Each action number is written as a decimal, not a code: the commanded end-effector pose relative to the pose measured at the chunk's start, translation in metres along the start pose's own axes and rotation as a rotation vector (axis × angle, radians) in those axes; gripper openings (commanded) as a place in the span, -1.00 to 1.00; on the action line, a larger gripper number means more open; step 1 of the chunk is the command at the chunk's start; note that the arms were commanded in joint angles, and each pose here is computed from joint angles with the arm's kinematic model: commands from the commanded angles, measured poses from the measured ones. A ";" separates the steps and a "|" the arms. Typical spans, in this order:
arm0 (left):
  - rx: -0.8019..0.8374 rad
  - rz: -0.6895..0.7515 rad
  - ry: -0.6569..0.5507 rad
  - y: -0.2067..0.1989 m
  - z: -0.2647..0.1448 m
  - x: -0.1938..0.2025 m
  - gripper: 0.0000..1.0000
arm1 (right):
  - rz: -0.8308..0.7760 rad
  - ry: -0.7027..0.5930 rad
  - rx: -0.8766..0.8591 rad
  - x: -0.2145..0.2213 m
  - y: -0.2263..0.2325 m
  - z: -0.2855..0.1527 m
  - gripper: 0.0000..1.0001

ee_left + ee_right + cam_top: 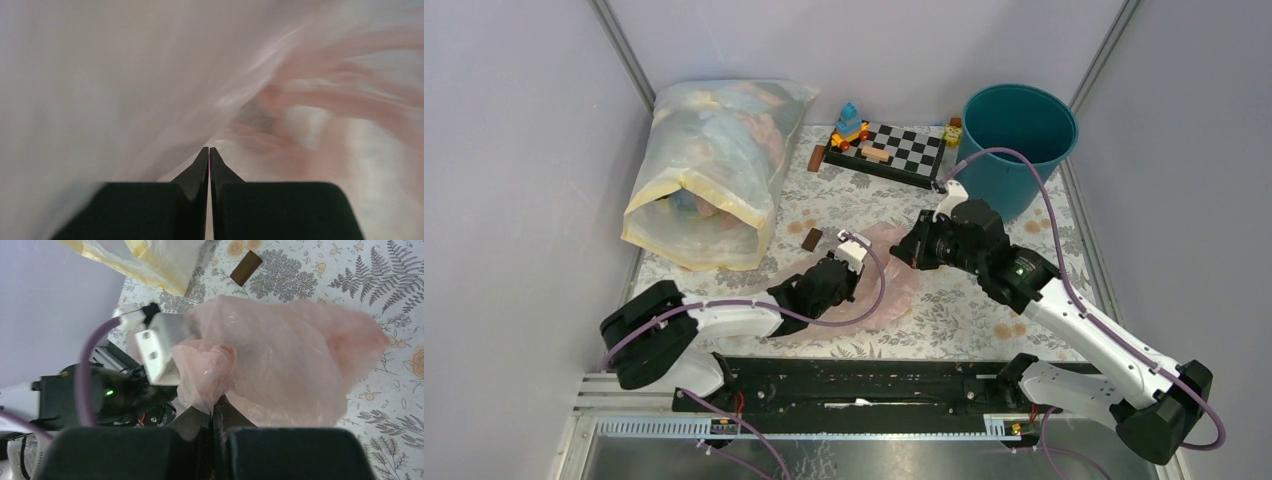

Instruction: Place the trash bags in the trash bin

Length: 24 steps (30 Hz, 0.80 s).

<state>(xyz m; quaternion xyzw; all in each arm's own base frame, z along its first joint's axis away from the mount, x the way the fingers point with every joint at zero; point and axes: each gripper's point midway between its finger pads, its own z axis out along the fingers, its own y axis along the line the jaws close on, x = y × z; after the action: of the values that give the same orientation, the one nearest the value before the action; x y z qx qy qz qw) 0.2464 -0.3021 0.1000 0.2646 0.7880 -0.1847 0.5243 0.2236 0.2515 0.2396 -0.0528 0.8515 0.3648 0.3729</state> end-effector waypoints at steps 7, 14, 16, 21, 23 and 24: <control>-0.045 0.079 -0.162 -0.009 0.000 -0.022 -1.00 | 0.022 -0.124 -0.062 -0.038 0.028 -0.030 -0.97; 0.113 0.223 -0.149 -0.065 0.004 -0.020 -1.00 | 0.031 -0.058 -0.120 -0.033 0.043 -0.025 -1.00; 0.125 0.211 -0.114 -0.070 0.010 -0.015 -1.00 | 0.033 -0.054 -0.129 -0.032 0.044 -0.026 -1.00; 0.150 0.116 -0.144 -0.078 0.015 -0.030 -1.00 | 0.032 -0.059 -0.159 -0.032 0.050 -0.036 -1.00; 0.156 0.077 -0.170 -0.079 0.016 -0.041 -1.00 | 0.030 -0.055 -0.158 -0.031 0.050 -0.038 -1.00; 0.164 0.055 -0.182 -0.079 0.016 -0.046 -1.00 | 0.029 -0.054 -0.155 -0.031 0.049 -0.039 -1.00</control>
<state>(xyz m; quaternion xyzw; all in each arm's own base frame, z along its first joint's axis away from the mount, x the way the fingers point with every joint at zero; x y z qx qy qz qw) 0.2157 -0.3619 0.0962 0.3579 0.7307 -0.1922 0.5487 0.2123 0.2567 0.2840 -0.0526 0.8269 0.4134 0.3775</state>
